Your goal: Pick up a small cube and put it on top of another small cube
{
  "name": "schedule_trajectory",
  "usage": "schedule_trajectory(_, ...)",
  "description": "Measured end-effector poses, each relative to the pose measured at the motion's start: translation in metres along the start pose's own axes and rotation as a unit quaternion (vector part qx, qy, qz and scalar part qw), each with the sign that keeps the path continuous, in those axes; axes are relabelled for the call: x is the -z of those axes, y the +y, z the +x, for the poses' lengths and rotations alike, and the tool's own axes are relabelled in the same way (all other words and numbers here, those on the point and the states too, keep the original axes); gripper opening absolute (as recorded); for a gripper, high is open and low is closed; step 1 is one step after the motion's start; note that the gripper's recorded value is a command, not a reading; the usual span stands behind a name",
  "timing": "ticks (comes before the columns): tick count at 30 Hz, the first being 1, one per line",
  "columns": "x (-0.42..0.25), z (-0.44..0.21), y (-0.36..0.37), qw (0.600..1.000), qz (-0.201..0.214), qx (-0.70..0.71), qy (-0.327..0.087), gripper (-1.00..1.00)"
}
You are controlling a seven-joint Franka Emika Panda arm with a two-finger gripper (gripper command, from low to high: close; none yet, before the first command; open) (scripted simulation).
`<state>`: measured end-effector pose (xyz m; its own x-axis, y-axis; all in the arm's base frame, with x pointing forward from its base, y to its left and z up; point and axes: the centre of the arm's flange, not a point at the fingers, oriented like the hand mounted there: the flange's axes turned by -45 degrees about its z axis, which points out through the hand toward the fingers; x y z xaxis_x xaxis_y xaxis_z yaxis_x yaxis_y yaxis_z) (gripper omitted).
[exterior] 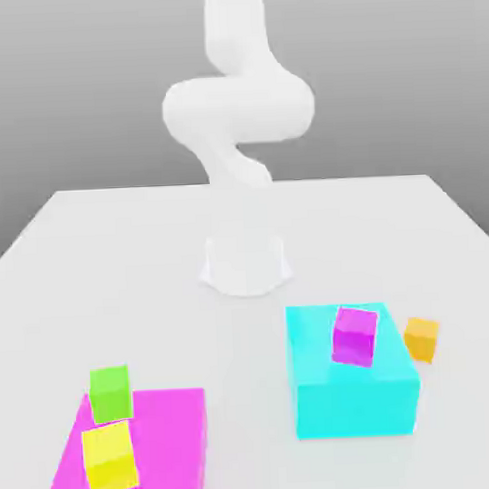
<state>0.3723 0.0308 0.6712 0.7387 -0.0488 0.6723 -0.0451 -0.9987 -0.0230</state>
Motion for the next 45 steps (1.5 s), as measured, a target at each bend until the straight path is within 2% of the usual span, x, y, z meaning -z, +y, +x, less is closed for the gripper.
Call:
schedule_trajectory(6, -0.116, -0.054, -0.078, 0.996, -0.02, -0.037, -0.083, 0.0)
schedule_trajectory(14, -0.229, -0.179, -0.157, 0.977, -0.043, -0.085, -0.19, 0.0)
schedule_trajectory(20, -0.269, -0.293, -0.197, 0.954, -0.059, -0.121, -0.269, 0.0)
schedule_trajectory(26, -0.261, -0.414, -0.23, 0.924, -0.067, -0.142, -0.348, 0.0)
schedule_trajectory(29, -0.266, -0.426, -0.22, 0.913, -0.085, -0.189, -0.352, 0.0)
schedule_trajectory(45, -0.308, -0.468, -0.225, 0.911, -0.083, -0.198, -0.351, 0.0)
